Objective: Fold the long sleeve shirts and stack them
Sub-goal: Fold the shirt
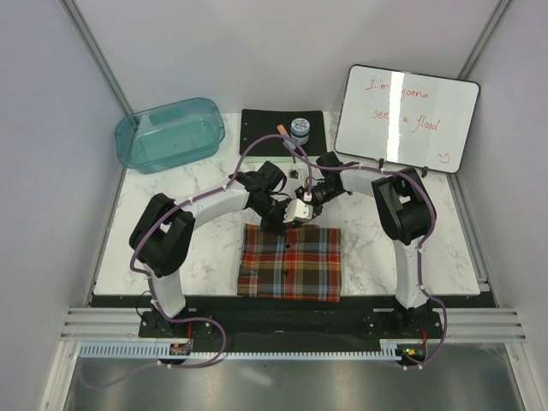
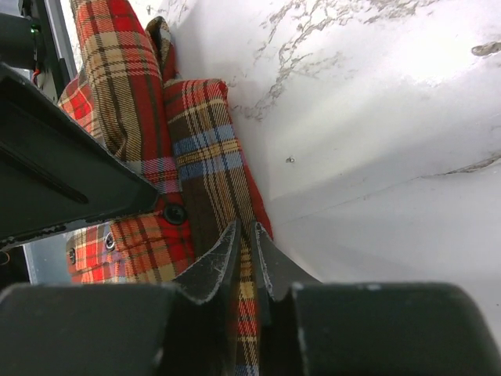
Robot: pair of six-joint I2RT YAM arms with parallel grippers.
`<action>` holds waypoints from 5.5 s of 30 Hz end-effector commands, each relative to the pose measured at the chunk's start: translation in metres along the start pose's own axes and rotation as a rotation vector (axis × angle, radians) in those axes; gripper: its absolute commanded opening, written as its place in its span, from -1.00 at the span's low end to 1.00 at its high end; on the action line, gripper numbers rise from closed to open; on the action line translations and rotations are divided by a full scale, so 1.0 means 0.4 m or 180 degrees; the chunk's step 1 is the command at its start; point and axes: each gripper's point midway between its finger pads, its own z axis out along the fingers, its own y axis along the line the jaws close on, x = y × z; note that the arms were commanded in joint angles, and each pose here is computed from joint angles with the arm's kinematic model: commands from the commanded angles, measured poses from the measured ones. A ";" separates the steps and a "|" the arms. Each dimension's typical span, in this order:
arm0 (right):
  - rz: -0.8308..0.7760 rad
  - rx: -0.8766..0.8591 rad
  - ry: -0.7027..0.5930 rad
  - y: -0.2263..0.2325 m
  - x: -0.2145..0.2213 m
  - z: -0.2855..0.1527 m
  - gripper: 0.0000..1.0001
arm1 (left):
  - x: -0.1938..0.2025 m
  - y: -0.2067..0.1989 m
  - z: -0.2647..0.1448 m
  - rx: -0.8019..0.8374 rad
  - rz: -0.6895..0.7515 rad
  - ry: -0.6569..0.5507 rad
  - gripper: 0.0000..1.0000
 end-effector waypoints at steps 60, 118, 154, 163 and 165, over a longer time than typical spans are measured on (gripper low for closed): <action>-0.0932 0.0770 -0.0641 0.151 -0.331 -0.155 0.08 | 0.135 -0.081 -0.340 -0.0375 -0.4523 -0.2113 0.53; 0.0187 0.1221 0.0321 -0.139 0.020 -0.176 0.04 | 0.066 0.094 0.108 -0.0289 -0.5434 -0.2104 0.13; 0.0624 0.0992 -0.0666 0.019 -0.034 -0.385 0.57 | 0.085 0.235 -0.558 -0.2263 -0.1708 0.0866 -0.96; 0.1240 0.0694 -0.0635 0.019 0.084 -0.332 0.56 | 0.087 0.126 -0.121 -0.1461 -0.1315 0.1786 -0.96; 0.1436 0.0676 -0.0639 0.011 0.115 -0.328 0.56 | 0.067 0.073 -0.006 -0.1178 -0.1550 0.1729 -0.97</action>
